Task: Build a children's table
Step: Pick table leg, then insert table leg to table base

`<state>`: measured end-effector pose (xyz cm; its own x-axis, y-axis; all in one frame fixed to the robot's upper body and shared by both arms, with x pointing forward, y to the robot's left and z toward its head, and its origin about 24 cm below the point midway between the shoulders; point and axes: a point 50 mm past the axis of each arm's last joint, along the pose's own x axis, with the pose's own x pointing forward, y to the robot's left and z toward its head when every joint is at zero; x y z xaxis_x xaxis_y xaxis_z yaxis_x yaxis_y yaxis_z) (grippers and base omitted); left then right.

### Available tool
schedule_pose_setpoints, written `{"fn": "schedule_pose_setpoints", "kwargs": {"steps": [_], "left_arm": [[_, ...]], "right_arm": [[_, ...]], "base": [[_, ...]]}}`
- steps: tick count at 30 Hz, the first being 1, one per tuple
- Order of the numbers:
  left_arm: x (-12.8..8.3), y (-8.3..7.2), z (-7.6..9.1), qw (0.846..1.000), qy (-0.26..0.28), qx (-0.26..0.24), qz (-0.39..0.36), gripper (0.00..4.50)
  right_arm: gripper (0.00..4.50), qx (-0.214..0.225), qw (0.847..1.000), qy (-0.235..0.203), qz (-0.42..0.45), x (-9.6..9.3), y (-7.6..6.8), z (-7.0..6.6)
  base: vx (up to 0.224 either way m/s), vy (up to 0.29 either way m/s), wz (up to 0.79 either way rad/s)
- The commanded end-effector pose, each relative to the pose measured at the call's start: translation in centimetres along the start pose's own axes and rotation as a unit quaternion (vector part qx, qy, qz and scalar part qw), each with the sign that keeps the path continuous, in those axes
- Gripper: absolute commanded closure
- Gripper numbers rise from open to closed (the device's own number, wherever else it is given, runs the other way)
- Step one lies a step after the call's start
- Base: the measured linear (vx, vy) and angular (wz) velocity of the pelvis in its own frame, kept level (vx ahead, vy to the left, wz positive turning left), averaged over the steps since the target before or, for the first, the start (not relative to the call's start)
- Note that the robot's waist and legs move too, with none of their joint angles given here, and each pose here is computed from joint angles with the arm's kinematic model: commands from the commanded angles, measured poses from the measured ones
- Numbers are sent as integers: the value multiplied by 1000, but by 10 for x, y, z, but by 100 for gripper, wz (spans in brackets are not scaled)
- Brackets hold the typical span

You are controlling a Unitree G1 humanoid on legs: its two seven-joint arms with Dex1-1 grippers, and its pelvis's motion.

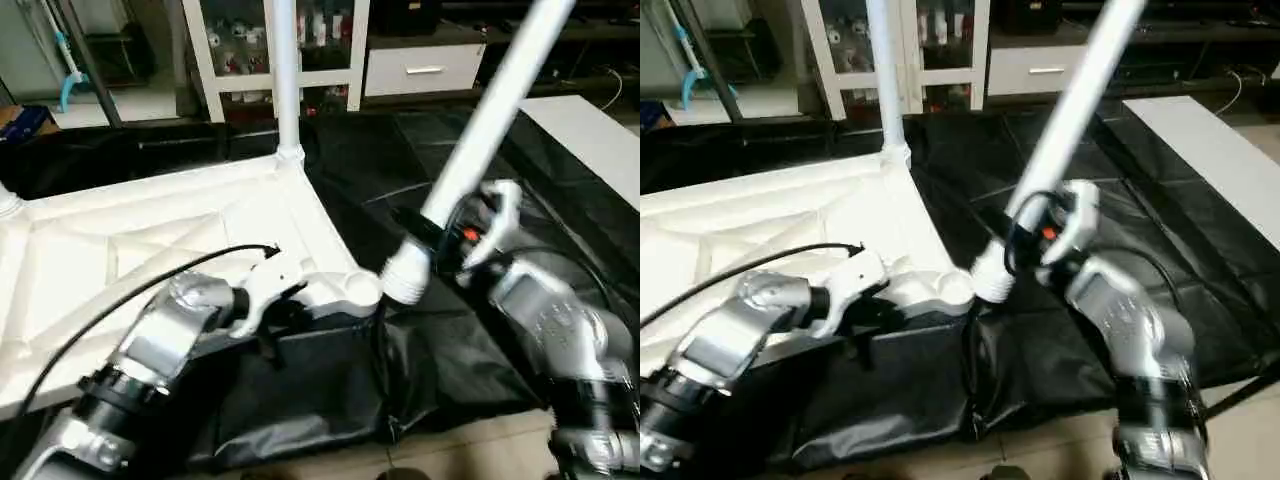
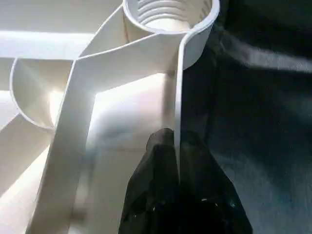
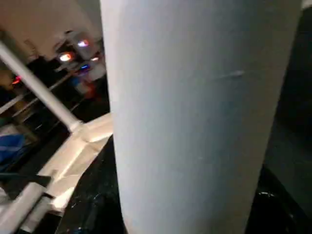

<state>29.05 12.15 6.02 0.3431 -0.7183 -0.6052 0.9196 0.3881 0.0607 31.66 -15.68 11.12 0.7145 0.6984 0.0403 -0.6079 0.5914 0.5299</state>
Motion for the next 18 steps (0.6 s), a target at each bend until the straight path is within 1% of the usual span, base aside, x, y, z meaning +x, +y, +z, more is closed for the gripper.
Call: {"fn": "schedule_pose_setpoints", "kwargs": {"steps": [1, 4, 6, 8, 9, 10, 13, 18], "left_arm": [[5, -5, -2, 1000, -3, 4, 0, 450], [10, -12, -2, 1000, -12, 4, -8, 450], [12, -16, 4, 999, -31, -2, -9, 450], [14, -18, 8, 999, -42, -12, -8, 450], [15, -18, 9, 999, -42, -12, -9, 450], [14, -18, 9, 999, -35, -8, -8, 450], [13, -17, 9, 999, -33, -2, -8, 450], [11, -16, 9, 999, -33, 2, -10, 450]], "right_arm": [[265, -11, 1000, -1, 27, 7, 2, 3], [265, -11, 999, -3, 38, 19, 0, 4], [265, -2, 998, -19, 52, 27, 2, 9], [265, 2, 998, -22, 66, 33, 3, 10], [265, -3, 998, -15, 65, 33, 2, 9], [265, -15, 998, 1, 55, 33, -4, 4], [265, -11, 999, 7, 45, 28, -11, 2], [265, -3, 999, 11, 35, 25, -17, -1]], "base": [[0, 0, 0], [0, 0, 0], [0, 0, 0], [0, 0, 0], [0, 0, 0], [0, 0, 0], [0, 0, 0], [0, 0, 0]]}}
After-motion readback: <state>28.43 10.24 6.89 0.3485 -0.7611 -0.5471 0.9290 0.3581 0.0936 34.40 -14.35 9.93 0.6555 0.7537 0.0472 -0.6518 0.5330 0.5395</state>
